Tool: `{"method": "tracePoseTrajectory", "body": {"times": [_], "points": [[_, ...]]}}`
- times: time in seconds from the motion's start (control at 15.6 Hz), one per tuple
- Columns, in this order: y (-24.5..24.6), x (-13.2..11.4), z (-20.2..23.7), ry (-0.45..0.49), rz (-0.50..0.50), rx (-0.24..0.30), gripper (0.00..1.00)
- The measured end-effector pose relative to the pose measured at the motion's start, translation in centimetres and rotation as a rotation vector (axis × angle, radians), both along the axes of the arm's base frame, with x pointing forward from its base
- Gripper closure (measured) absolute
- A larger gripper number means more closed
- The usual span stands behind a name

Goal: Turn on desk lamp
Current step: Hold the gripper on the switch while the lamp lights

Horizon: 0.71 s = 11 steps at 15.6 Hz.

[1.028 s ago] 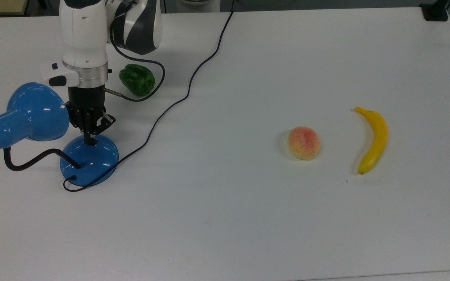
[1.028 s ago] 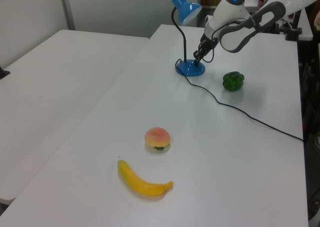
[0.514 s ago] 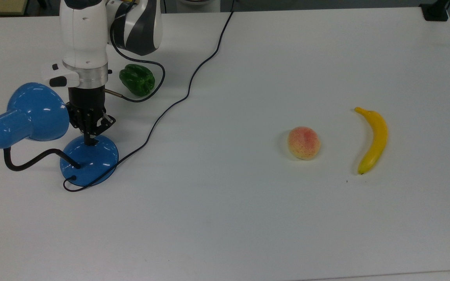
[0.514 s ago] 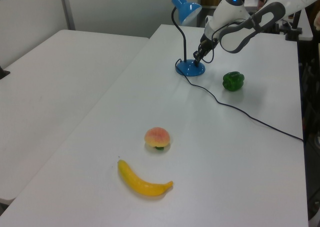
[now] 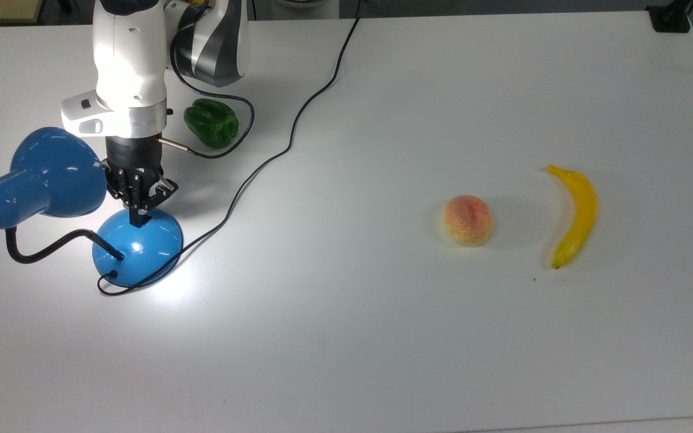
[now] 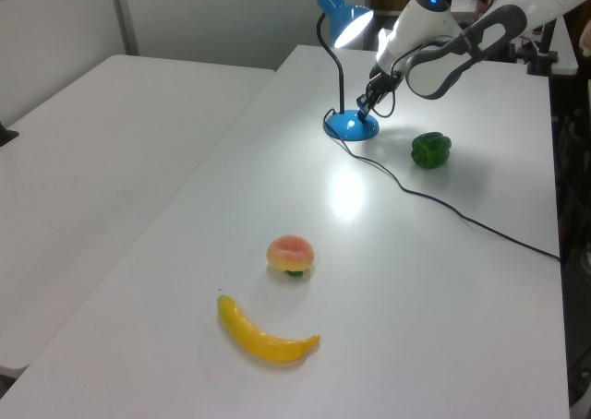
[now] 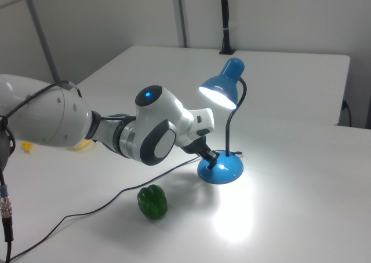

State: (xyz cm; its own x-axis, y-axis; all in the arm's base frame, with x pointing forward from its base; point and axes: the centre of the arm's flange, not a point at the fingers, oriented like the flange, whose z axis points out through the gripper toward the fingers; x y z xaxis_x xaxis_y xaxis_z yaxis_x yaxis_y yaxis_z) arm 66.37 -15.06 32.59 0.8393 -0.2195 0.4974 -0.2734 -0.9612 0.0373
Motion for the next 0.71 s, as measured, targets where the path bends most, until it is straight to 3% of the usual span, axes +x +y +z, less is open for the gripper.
{"method": "tracePoseTrajectory", "body": {"times": [0.71], "points": [[0.00, 0.12, -0.16, -0.019, 0.003, -0.004, 0.99]]}}
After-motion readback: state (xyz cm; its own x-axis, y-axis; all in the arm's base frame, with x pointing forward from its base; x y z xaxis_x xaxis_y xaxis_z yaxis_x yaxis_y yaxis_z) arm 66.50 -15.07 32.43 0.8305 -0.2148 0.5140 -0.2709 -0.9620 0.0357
